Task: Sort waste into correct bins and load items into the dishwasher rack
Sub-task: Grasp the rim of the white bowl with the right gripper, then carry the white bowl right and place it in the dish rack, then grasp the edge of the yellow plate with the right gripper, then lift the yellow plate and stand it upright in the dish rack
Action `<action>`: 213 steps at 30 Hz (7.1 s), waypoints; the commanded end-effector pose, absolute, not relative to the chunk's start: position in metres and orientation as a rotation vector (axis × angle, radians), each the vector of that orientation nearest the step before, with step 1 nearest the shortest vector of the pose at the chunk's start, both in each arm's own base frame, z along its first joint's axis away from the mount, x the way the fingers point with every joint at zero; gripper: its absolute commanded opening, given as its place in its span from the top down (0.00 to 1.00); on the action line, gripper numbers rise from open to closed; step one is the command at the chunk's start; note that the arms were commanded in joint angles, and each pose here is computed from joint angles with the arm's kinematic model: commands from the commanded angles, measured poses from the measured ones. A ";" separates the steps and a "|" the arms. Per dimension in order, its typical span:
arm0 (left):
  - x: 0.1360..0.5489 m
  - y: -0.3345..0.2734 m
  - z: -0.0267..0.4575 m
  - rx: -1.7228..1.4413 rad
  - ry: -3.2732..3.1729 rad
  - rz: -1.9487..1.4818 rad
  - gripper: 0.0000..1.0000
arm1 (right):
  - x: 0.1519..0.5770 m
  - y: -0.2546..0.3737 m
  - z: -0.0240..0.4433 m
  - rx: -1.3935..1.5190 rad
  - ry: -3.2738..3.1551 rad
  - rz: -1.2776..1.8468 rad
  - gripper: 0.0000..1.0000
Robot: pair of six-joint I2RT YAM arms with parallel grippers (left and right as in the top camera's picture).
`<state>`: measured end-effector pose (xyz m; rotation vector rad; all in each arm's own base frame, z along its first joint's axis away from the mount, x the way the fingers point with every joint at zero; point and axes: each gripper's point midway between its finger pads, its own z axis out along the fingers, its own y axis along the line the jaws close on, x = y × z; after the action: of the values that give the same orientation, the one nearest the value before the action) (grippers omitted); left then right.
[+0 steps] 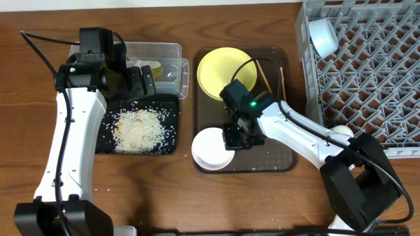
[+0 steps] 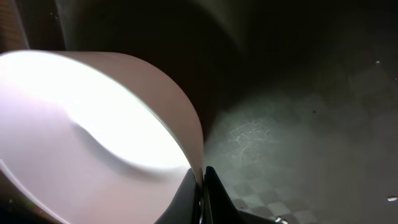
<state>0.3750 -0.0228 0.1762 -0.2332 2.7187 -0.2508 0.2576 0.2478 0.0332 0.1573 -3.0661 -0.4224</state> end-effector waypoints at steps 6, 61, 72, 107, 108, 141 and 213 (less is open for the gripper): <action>0.377 -0.020 0.181 -0.230 2.706 -0.236 0.05 | 0.302 0.199 0.086 0.064 -3.259 -0.227 0.99; 0.377 -0.020 0.181 -0.230 2.706 -0.236 0.05 | 0.413 -0.043 0.162 -0.322 -3.024 2.042 0.99; 0.377 -0.020 0.181 -0.230 2.705 -0.237 0.05 | 0.414 0.003 0.161 -0.068 -3.077 2.033 0.68; 0.377 -0.020 0.181 -0.230 2.705 -0.236 0.05 | 0.442 0.173 0.081 -0.478 -3.485 -0.189 0.52; 0.377 -0.020 0.181 -0.230 2.706 -0.237 0.05 | 0.440 0.168 0.075 -0.516 -3.479 -0.145 0.53; 0.377 -0.020 0.181 -0.230 2.706 -0.237 0.05 | 0.455 0.131 0.127 -0.291 -3.641 -0.053 0.99; 0.377 -0.020 0.181 -0.230 2.706 -0.236 0.05 | 0.463 0.147 0.303 0.949 -3.921 -0.841 0.01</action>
<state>0.3752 -0.0228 0.1761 -0.2331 2.7183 -0.2508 0.4686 0.0984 0.3345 1.0067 -4.1198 -0.1269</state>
